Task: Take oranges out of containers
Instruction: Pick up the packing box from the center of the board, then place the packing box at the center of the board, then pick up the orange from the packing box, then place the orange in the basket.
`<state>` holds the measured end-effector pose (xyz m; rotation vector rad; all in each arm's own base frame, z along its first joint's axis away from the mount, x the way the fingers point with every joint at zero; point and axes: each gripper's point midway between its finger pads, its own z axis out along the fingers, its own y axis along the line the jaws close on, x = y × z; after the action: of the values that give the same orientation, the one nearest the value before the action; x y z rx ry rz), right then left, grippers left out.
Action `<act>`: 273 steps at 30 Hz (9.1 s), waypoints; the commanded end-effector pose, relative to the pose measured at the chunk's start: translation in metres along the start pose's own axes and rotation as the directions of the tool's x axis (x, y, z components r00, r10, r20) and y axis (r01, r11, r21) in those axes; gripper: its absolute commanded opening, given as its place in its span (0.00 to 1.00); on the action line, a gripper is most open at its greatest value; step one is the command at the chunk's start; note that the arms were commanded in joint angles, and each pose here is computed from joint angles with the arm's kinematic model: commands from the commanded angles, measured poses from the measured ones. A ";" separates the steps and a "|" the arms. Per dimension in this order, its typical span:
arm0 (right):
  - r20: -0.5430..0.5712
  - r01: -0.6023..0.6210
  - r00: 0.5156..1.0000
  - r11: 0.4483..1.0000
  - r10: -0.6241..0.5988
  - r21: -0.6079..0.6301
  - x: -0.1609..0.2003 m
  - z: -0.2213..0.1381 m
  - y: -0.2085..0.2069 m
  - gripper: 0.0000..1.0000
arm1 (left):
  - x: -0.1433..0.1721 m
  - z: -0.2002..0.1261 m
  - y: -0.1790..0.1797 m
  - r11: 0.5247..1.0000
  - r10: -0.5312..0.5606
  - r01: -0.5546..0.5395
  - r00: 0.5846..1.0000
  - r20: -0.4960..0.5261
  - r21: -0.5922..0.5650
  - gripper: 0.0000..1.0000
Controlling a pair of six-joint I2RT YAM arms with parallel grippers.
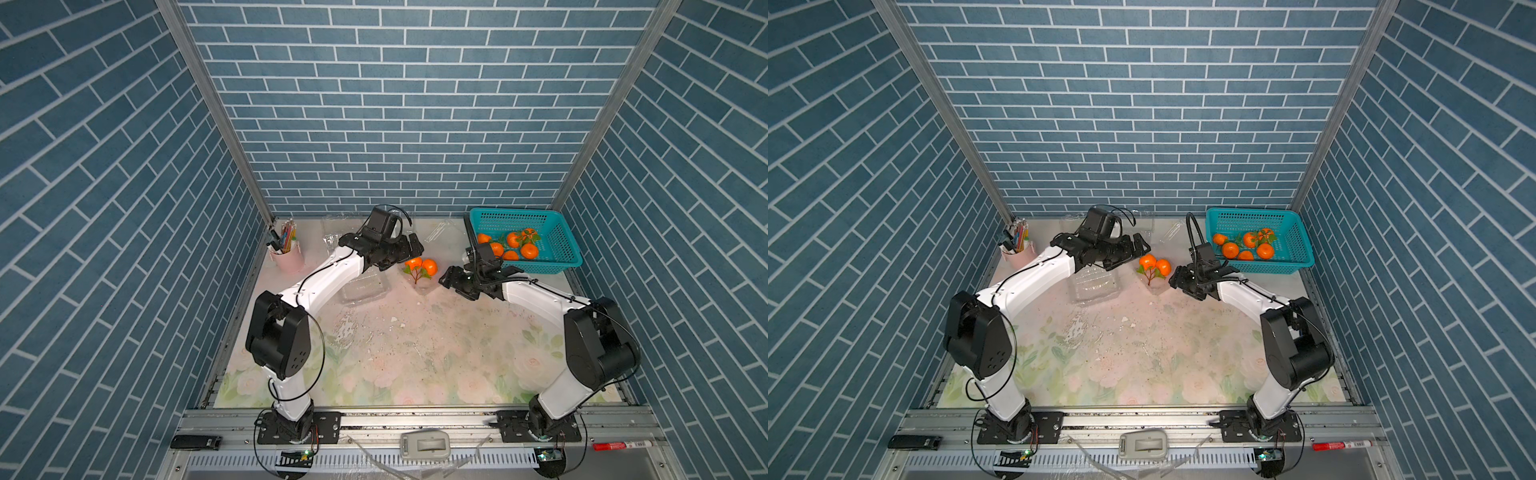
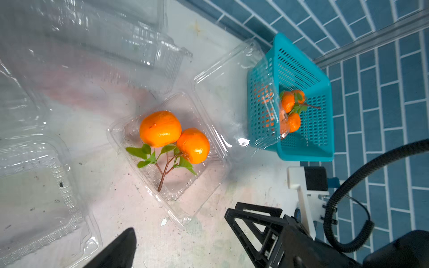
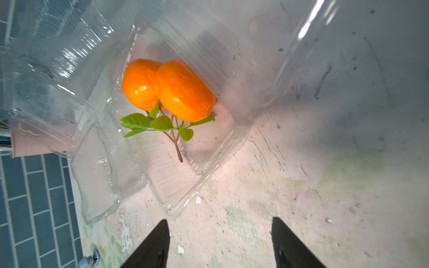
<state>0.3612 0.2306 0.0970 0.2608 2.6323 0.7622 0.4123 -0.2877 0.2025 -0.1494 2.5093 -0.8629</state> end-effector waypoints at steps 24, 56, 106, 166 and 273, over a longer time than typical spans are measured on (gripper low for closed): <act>-0.162 0.191 0.974 0.956 -0.157 0.223 0.016 0.031 -0.044 0.33 | 0.013 0.019 0.037 0.998 0.034 -0.029 0.996 -0.086 0.060 0.99; 0.091 0.315 0.939 0.936 -0.331 0.153 -0.045 -0.082 0.014 0.07 | -0.045 -0.034 0.033 0.973 -0.064 0.045 0.995 0.082 0.225 0.99; -0.089 0.389 0.921 0.899 -0.379 0.201 -0.030 0.091 0.052 0.09 | -0.053 -0.033 0.046 0.953 -0.159 0.135 0.985 0.067 0.270 0.99; -0.051 0.414 0.910 0.906 -0.411 0.085 -0.018 0.123 0.107 0.82 | -0.024 0.006 0.100 0.887 -0.424 0.417 0.906 -0.008 0.200 0.99; 0.543 -0.020 0.839 0.993 -0.047 0.116 -0.257 -0.137 -0.119 0.97 | 0.018 0.018 -0.140 0.864 0.409 -0.421 0.907 0.100 0.277 0.99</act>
<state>0.5397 -0.0130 0.1781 0.5924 2.2018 0.5367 0.3909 -0.4574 0.2248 0.4106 2.3123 -1.1993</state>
